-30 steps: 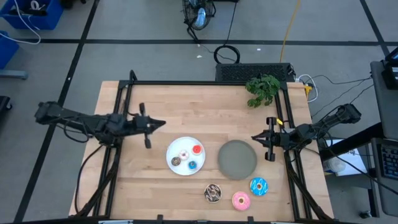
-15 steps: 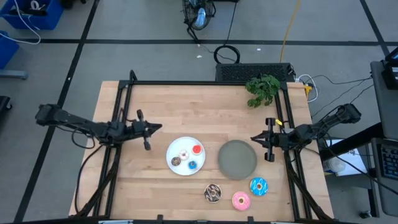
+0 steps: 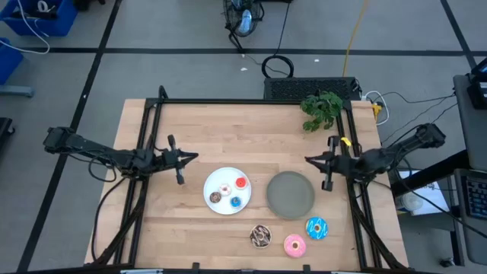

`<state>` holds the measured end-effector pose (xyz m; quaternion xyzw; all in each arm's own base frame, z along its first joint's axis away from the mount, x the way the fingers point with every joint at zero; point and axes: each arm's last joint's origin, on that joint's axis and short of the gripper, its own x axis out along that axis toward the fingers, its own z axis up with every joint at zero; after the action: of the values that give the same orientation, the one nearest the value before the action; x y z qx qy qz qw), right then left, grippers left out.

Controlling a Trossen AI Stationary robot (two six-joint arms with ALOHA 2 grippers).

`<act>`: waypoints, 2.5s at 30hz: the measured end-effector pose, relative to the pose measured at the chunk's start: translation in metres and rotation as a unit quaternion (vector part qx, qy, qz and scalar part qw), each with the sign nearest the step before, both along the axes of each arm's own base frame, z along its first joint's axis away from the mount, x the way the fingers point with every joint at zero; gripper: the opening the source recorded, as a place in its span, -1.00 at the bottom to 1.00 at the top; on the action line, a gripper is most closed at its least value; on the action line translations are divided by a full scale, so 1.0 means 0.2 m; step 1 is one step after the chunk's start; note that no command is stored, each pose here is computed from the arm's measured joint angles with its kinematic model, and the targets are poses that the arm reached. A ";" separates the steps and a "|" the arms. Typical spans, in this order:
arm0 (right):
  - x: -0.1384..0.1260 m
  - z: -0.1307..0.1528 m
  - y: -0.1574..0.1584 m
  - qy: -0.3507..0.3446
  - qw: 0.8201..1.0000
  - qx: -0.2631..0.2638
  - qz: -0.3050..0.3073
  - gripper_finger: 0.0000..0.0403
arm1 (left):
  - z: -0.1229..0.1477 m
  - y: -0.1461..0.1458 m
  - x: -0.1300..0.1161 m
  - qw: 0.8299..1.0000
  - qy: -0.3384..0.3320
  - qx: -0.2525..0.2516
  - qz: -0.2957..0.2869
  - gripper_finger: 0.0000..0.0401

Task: Pick & Place donuts
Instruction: Put the large blue donut on the gray plate

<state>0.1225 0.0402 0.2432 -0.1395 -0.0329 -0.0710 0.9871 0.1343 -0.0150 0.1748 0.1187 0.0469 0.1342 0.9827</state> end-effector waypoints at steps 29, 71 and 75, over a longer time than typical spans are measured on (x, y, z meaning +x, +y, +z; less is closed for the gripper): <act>0.31 0.47 0.69 0.510 0.851 0.101 -0.074 -1.00 | 0.06 0.04 0.00 0.997 -0.046 0.026 0.055 -0.76; 0.31 -0.34 0.66 0.652 0.684 0.291 -0.149 0.20 | 0.06 0.06 0.00 0.996 -0.038 0.048 0.064 -0.76; 0.29 -0.37 0.65 0.656 0.680 0.289 -0.154 0.26 | 0.06 0.06 0.00 0.996 -0.037 0.051 0.064 -0.76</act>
<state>0.1807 0.1701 0.1695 0.1385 0.6671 -0.1186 0.7223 0.1345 -0.0040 0.1860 0.1606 0.0111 0.2032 0.9658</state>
